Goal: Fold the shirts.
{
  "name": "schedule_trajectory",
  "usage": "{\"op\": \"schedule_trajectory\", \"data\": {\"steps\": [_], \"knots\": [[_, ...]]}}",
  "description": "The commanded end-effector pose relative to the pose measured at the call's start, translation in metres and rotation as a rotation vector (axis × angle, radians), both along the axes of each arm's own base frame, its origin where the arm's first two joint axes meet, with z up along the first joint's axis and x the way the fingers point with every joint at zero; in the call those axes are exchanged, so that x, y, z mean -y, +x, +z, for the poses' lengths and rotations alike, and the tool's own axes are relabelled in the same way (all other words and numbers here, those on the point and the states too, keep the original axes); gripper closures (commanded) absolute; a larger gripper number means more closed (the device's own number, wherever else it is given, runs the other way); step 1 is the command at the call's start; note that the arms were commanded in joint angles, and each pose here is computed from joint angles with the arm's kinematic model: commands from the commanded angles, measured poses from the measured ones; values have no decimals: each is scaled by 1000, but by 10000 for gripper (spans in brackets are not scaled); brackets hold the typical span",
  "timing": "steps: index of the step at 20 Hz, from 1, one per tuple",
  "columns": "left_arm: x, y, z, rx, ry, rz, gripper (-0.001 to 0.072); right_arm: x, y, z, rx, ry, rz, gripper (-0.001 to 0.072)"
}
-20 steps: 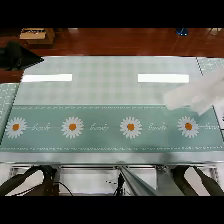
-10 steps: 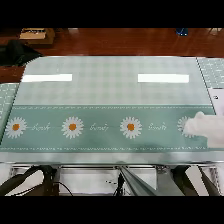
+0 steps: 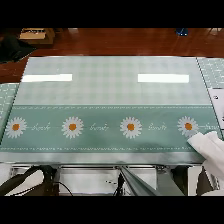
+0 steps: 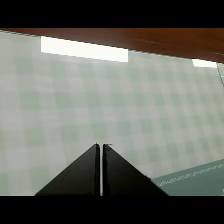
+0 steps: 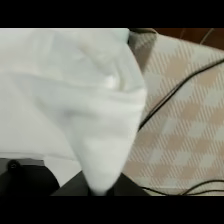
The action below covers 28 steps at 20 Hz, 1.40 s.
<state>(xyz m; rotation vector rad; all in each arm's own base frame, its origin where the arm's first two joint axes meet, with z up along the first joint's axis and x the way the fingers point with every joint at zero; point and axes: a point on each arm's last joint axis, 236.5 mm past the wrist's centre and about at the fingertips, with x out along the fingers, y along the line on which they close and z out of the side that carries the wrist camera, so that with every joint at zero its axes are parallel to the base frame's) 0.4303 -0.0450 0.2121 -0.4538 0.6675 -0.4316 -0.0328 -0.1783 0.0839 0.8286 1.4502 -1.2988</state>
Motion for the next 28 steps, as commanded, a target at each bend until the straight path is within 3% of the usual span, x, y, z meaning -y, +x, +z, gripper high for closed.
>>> {"op": "schedule_trajectory", "data": {"steps": [1,2,4,5,6,8,12,13,14,15,17,18,19,20,22,24,27,28], "knots": [[-9,5,4,24,6,31,648,-23,-39,-31,-125,87,-51,673],[-11,8,6,35,6,43,648,-25,-45,-36,-157,112,-31,653],[-14,11,8,50,7,59,648,-18,-61,-38,-233,94,0,431],[-15,12,9,55,7,65,648,-13,-67,-36,-266,84,23,387],[-15,13,10,57,8,66,649,-7,-73,-32,-297,69,41,383],[-16,13,11,60,8,69,648,5,-76,-29,-321,32,78,268],[-16,14,12,66,8,73,646,44,-36,-38,-156,-105,147,231],[-14,14,13,78,12,61,526,68,1,-33,-5,-202,185,231],[-7,14,18,104,6,32,169,98,53,-11,202,-340,233,231],[2,14,26,139,-2,0,-4,123,108,26,432,-490,269,244],[24,16,41,248,28,-84,5,137,218,136,923,-734,396,271],[38,19,47,298,46,-108,44,117,269,181,1088,-770,564,272],[49,21,49,335,90,-129,131,86,310,204,1170,-741,738,273],[62,22,42,342,162,-153,156,47,346,208,1197,-655,901,285],[79,15,12,237,320,-176,155,-19,389,176,1096,-470,1151,286],[77,1,-19,89,501,-149,155,-61,404,127,909,-335,1275,284],[77,-31,-66,-122,672,-182,152,-109,395,62,665,-108,1323,176],[79,-48,-88,-234,691,-229,99,-124,386,40,589,-6,1336,176]]}}
